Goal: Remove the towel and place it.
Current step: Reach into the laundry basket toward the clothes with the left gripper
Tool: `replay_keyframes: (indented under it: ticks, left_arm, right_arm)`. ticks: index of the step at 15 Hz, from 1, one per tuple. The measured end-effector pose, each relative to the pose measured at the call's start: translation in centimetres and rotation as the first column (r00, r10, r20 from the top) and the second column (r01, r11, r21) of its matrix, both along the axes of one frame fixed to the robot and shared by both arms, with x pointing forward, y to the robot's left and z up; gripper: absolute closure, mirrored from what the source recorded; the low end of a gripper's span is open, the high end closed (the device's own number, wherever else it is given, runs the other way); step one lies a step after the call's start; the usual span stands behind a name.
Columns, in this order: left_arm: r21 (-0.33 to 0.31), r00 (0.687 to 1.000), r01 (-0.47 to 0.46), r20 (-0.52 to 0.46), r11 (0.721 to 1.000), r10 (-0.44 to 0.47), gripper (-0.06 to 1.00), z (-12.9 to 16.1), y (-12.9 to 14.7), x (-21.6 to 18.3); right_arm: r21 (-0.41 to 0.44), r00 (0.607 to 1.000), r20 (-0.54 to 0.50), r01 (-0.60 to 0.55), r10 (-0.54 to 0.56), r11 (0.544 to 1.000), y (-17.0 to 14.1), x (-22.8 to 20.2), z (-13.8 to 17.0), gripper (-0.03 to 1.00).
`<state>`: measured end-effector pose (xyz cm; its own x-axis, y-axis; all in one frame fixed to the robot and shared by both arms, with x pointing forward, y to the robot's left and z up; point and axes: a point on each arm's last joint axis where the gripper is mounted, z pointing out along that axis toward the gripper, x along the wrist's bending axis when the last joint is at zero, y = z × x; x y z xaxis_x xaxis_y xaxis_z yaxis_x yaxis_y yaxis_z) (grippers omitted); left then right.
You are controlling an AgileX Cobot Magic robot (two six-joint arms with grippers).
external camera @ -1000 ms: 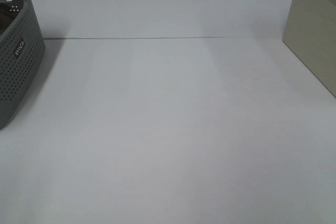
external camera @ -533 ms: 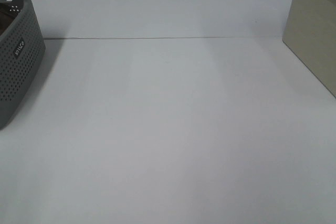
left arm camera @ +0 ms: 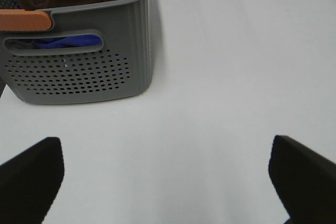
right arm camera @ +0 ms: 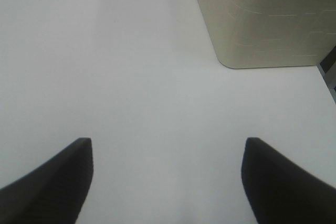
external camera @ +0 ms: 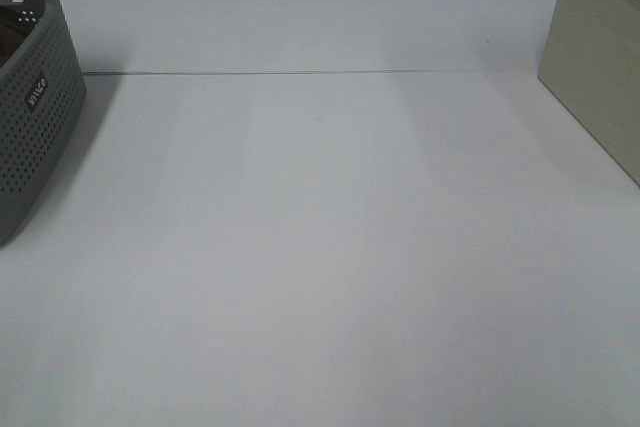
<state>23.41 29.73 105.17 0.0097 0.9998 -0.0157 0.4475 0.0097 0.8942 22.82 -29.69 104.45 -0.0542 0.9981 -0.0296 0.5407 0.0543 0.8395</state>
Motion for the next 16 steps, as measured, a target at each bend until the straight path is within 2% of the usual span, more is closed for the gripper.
replay_keyframes:
  ticks: [2, 3, 4, 16]
  left_arm:
    - [0.0, 1.0, 0.0, 0.0, 1.0, 0.0, -0.04, 0.0, 0.0, 0.0]
    - [-0.001, 1.0, 0.001, 0.0, 1.0, -0.001, -0.04, 0.0, -0.01, 0.0]
    - [-0.001, 1.0, 0.001, 0.0, 1.0, -0.001, -0.04, 0.0, -0.01, 0.0]
    - [-0.005, 1.0, 0.003, 0.0, 1.0, -0.003, -0.04, 0.0, -0.05, 0.0]
  right_arm:
    - [0.0, 1.0, 0.0, 0.0, 0.0, 1.0, 0.0, 0.0, 0.0, 0.16]
    - [0.001, 1.0, 0.0, 0.002, -0.002, 1.0, -0.01, 0.0, 0.0, 0.02]
    - [0.002, 1.0, 0.0, 0.005, -0.005, 1.0, -0.03, 0.0, 0.0, 0.01]
    - [0.0, 1.0, 0.0, 0.012, -0.012, 1.0, -0.09, 0.0, 0.0, -0.02]
